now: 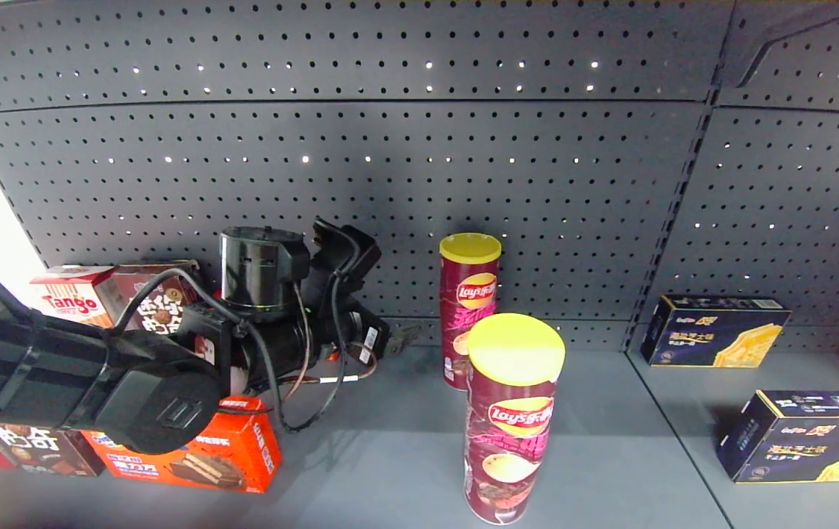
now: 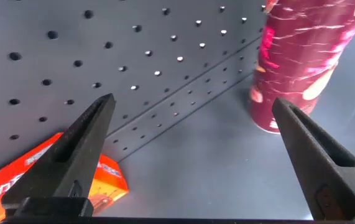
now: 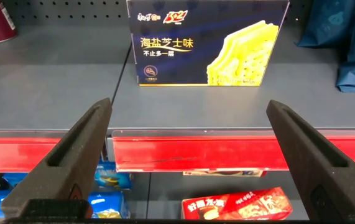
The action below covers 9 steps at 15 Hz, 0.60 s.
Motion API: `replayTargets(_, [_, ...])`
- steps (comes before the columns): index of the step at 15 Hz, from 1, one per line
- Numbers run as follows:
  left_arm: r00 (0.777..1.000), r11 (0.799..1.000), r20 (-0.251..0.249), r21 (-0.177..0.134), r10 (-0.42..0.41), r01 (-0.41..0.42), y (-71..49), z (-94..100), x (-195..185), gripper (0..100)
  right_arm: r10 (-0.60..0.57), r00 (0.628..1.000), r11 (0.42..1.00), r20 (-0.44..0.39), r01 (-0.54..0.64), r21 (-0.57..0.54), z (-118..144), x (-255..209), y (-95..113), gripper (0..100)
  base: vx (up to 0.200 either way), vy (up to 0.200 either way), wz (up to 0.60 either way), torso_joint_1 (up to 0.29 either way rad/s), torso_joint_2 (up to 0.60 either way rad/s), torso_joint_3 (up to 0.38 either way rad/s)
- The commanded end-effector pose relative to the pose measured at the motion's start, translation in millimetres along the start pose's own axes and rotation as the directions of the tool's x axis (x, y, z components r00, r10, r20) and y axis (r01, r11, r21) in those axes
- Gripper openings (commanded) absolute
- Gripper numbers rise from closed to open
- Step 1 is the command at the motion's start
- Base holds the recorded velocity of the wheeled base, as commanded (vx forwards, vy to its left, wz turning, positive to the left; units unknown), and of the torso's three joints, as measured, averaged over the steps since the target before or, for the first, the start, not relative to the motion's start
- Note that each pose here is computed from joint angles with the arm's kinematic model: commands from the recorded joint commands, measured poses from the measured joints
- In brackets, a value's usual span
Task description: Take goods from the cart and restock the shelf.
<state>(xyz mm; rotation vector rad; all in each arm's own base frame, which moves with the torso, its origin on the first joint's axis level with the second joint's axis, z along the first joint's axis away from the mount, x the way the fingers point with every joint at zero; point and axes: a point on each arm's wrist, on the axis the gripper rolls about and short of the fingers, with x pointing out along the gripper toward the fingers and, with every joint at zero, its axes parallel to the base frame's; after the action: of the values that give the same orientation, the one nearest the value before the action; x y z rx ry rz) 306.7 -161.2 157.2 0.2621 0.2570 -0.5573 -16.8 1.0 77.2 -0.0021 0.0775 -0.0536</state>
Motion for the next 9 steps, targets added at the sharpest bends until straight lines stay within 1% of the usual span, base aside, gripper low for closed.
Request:
replayTargets(1, [1.000,1.000,-0.017,0.001,-0.001,0.001,-2.0,-4.9,5,100,0.000,1.000,1.000,-0.001,0.000,0.000,0,0,0,100,0.000,0.000,0.00,0.000,0.00,0.000])
replayTargets(2, [1.000,1.000,-0.017,0.001,-0.001,0.001,-2.0,-4.9,5,100,0.000,1.000,1.000,-0.001,0.000,0.000,0,0,0,100,0.000,0.000,0.00,0.000,0.00,0.000])
replayTargets(3, [1.000,1.000,-0.030,0.005,-0.010,0.010,-7.3,-8.5,11,100,0.000,1.000,1.000,-0.001,0.000,0.000,0,0,0,100,0.000,0.000,0.00,0.000,0.00,0.000])
replayTargets(5, [0.999,1.000,-0.049,0.007,0.011,-0.010,-7.5,-13.1,17,100,0.000,1.000,1.000,-0.001,0.000,0.000,0,0,0,100,0.000,0.000,0.00,0.000,0.00,0.000])
replayTargets(9, [0.998,1.000,-0.070,0.005,0.010,-0.010,-8.3,-19.6,28,100,0.000,1.000,1.000,-0.001,0.000,0.000,0,0,0,100,0.000,0.000,0.00,0.000,0.00,0.000])
